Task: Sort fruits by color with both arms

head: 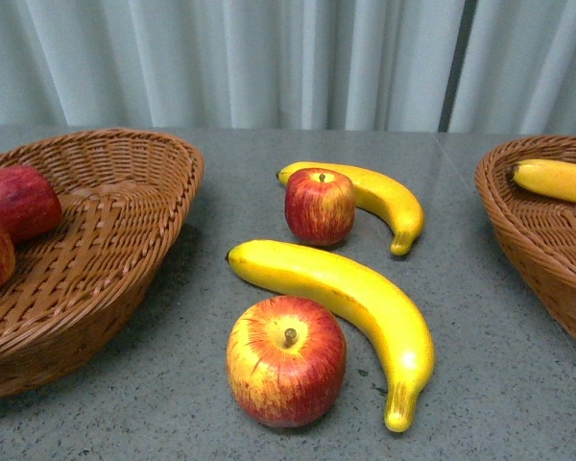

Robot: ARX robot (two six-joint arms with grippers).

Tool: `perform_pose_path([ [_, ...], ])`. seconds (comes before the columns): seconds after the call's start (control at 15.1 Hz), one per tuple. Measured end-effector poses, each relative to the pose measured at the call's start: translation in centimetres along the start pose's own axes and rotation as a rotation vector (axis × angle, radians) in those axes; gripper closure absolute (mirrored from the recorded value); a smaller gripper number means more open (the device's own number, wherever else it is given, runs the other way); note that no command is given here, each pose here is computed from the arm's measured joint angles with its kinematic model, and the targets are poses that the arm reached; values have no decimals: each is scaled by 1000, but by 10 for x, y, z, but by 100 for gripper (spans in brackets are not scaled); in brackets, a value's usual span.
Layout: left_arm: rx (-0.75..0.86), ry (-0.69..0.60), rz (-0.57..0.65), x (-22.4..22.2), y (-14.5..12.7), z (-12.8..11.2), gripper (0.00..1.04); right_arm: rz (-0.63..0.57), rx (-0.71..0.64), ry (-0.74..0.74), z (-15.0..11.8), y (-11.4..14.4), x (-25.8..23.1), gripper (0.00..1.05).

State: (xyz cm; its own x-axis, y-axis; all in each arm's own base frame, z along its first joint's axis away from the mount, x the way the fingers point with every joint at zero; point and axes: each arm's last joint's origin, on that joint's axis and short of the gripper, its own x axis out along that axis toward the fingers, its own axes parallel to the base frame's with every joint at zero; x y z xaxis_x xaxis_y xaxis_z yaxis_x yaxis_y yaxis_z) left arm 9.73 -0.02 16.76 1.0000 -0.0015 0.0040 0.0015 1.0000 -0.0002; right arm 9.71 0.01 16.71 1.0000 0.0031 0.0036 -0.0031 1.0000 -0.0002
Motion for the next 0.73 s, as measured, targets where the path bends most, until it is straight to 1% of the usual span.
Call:
perform_pose_path([
  [0.13, 0, 1, 1, 0, 0, 0, 7, 0, 0, 0, 0, 0, 0, 7],
  [0.2, 18, 198, 105, 1, -2, -2, 7, -2, 1, 0, 0, 0, 0, 7],
  [0.26, 73, 294, 210, 11, -3, 11, 7, -3, 0, -2, 0, 0, 0, 7],
  [0.33, 101, 240, 277, 25, 1, 33, 7, -4, 0, -3, 0, 0, 0, 7],
  [0.4, 143, 135, 211, 53, -1, 66, 7, -3, 0, 0, 0, 0, 0, 7],
  [0.46, 188, 117, 47, 83, -13, 84, 7, -3, 0, -1, 0, 0, 0, 7],
  [0.53, 268, 206, -158, 120, -36, 85, 7, -3, 0, 0, 0, 0, 0, 7],
  [0.59, 303, 281, -272, 139, -53, 77, 7, -3, 0, 0, 0, 0, 0, 7],
  [0.66, 340, 353, -418, 155, -78, 69, 7, -3, 0, 0, 0, 0, 0, 7],
  [0.73, 352, 367, -482, 160, -91, 67, 7, -3, 0, 0, 0, 0, 0, 7],
])
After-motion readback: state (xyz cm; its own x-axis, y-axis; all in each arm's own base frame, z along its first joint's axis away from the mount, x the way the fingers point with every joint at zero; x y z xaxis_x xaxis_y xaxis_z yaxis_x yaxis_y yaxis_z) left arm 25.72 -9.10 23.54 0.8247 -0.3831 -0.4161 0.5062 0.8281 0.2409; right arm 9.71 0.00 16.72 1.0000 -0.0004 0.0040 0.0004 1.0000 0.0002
